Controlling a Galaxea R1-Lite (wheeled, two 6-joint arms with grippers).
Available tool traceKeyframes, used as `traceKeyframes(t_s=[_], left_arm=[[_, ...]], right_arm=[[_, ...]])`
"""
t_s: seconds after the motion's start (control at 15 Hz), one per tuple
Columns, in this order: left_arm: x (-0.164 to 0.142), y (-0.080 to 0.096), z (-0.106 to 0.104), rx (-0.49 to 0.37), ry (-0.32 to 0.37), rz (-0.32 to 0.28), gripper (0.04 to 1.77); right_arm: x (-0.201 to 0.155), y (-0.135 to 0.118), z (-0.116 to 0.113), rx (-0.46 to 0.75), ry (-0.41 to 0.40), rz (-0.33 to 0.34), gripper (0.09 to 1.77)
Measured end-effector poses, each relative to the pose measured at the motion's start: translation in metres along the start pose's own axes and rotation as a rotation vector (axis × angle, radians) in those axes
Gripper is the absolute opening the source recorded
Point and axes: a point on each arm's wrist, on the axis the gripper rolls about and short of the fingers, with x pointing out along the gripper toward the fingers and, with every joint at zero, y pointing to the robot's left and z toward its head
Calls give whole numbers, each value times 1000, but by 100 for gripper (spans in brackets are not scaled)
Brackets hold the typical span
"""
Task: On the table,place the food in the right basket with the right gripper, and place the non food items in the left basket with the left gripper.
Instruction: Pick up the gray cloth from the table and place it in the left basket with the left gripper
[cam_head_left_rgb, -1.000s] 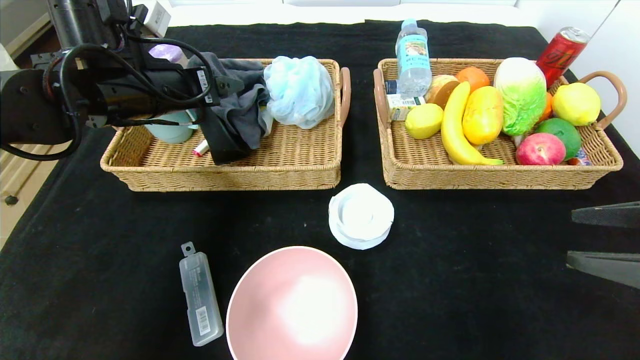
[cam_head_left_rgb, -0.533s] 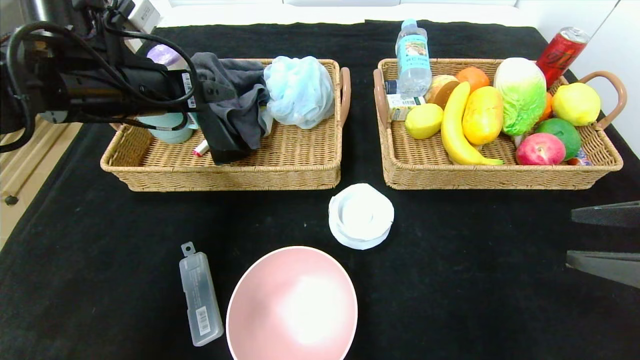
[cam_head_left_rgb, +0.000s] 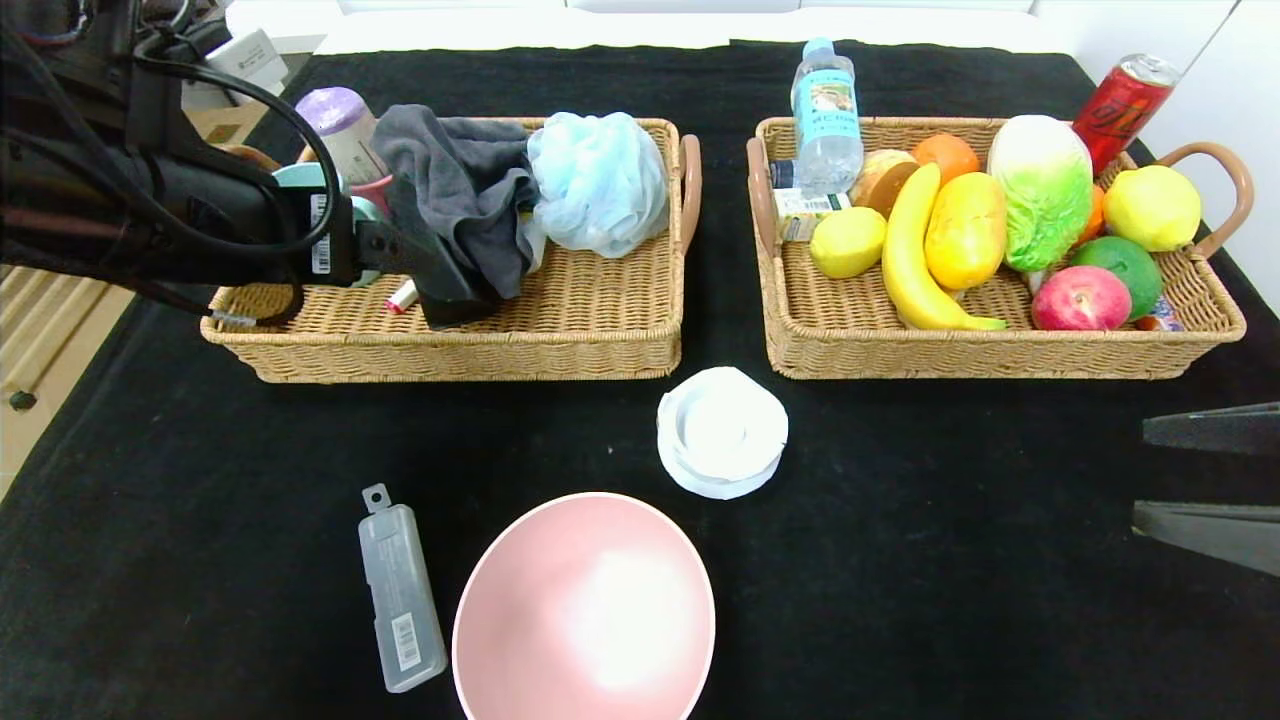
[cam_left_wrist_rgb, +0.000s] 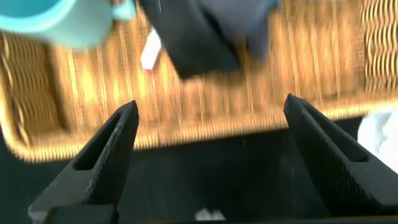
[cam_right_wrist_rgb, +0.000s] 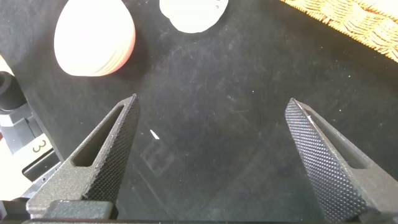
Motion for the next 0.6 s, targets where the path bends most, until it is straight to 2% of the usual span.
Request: traceKeyframes(t_s=[0.27, 0.6], left_arm=[[-21, -5, -16, -27, 124, 13, 170], [-36, -13, -35, -130, 264, 60, 171]], right_arm=[[0, 0, 0, 1, 2, 1, 171], [1, 0, -1, 3, 6, 4, 171]])
